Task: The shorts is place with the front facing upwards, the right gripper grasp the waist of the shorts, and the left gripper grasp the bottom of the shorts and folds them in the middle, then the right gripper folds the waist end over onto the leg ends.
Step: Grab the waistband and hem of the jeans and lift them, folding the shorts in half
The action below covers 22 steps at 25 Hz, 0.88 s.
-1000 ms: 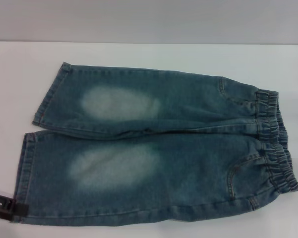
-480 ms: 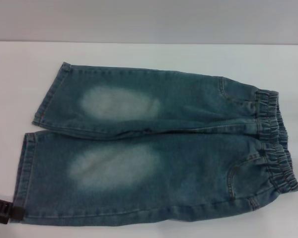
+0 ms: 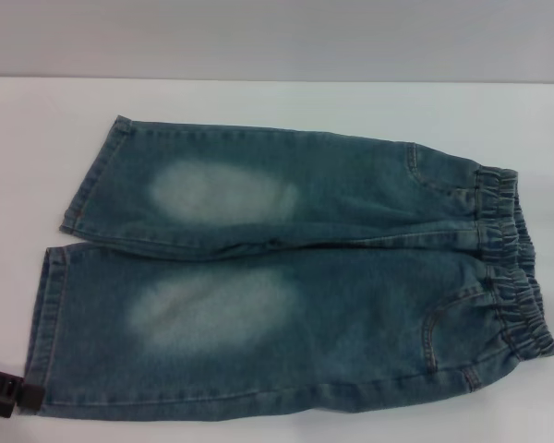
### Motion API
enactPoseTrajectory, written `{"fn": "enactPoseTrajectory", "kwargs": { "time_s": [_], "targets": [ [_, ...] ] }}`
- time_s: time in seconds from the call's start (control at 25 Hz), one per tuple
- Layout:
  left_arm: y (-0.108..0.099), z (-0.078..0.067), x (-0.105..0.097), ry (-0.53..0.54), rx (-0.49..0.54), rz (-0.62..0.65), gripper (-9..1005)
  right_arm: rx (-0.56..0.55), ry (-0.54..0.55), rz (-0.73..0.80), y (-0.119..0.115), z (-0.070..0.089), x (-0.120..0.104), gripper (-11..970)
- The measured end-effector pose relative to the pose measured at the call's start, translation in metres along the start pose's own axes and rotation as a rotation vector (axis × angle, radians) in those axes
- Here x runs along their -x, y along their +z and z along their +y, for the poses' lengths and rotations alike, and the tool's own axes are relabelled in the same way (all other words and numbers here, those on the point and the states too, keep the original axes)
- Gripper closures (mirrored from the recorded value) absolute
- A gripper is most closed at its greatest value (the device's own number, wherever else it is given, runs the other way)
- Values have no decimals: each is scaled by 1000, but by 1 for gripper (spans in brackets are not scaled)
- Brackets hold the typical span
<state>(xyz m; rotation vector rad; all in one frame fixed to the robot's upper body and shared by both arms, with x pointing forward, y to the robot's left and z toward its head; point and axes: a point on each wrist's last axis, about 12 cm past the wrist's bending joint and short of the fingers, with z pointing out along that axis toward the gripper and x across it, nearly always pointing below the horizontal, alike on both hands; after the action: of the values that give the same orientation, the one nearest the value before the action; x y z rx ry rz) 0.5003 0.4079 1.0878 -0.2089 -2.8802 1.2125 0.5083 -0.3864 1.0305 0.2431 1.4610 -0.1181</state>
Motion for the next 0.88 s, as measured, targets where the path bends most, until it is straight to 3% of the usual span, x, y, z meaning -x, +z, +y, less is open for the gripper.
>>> {"fn": "enactPoseTrajectory", "kwargs": {
  "time_s": [0.88],
  "targets": [
    [7,-3,5,3,4,15,197,8,-23,-3,2,2,1,310]
  ]
}}
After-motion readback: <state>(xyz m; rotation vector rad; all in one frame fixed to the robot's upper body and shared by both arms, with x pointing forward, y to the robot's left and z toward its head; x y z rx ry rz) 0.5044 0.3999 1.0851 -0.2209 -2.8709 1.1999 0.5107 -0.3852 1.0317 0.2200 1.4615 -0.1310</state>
